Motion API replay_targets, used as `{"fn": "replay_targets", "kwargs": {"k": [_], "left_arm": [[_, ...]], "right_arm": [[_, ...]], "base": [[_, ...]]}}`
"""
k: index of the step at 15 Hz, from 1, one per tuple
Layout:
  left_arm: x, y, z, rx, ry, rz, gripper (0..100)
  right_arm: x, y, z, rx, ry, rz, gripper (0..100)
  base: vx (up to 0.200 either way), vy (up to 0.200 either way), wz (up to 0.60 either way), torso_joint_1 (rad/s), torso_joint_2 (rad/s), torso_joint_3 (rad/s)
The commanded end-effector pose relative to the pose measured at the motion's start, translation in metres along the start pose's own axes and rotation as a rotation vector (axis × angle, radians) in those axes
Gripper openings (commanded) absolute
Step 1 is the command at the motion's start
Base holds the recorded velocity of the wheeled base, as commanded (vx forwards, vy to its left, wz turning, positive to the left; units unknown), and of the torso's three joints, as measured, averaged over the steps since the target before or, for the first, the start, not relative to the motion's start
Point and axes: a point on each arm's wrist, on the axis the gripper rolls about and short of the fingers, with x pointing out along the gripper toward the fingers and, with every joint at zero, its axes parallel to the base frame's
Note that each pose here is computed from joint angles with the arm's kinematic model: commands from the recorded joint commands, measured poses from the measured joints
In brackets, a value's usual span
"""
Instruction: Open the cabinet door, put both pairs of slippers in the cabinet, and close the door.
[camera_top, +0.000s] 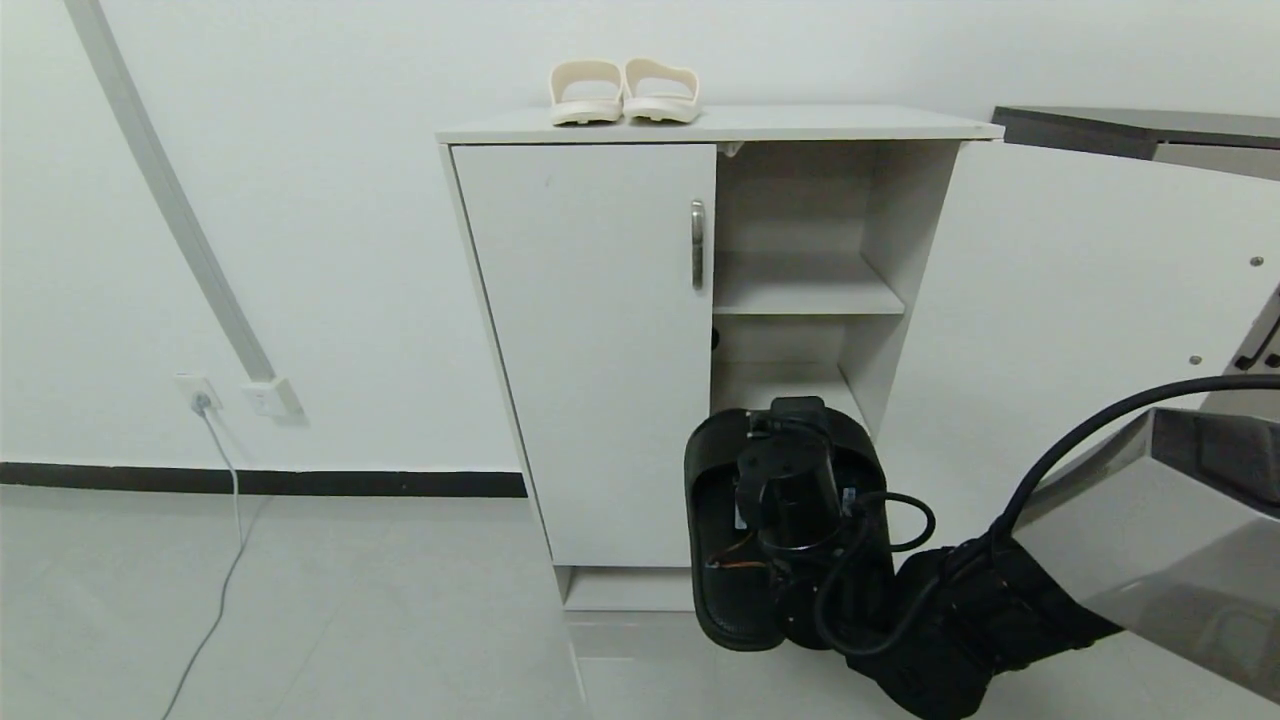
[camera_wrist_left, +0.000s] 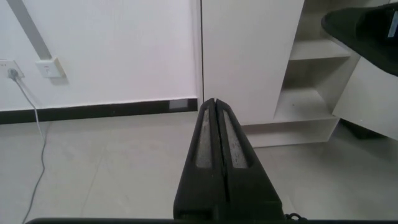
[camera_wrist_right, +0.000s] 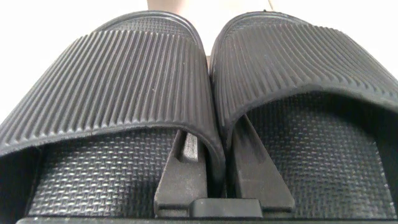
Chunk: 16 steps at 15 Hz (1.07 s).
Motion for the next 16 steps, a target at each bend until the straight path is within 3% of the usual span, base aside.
{"fn": "replay_targets", "kwargs": {"k": [1, 9, 16], "left_arm": [[0.0, 0.0, 0.0, 0.0, 0.003, 0.001, 0], [0.0, 0.0, 0.0, -0.003, 0.003, 0.002, 0], [0.0, 0.0, 0.0, -0.003, 0.003, 0.002, 0]], "right_arm": [[0.005, -0.002, -0.004, -0.005, 0.007, -0.015, 0], [0.02, 0.001, -0.02, -0.02, 0.022, -0.024, 0], [0.047, 0.018, -0.044, -0.011, 0.02, 0.106, 0]], "base": [[0.0, -0.2, 0.0, 0.002, 0.01, 0.002], [0.0, -0.025, 0.0, 0.001, 0.0, 0.0], [0.0, 0.0, 0.0, 0.0, 0.0, 0.0]]}}
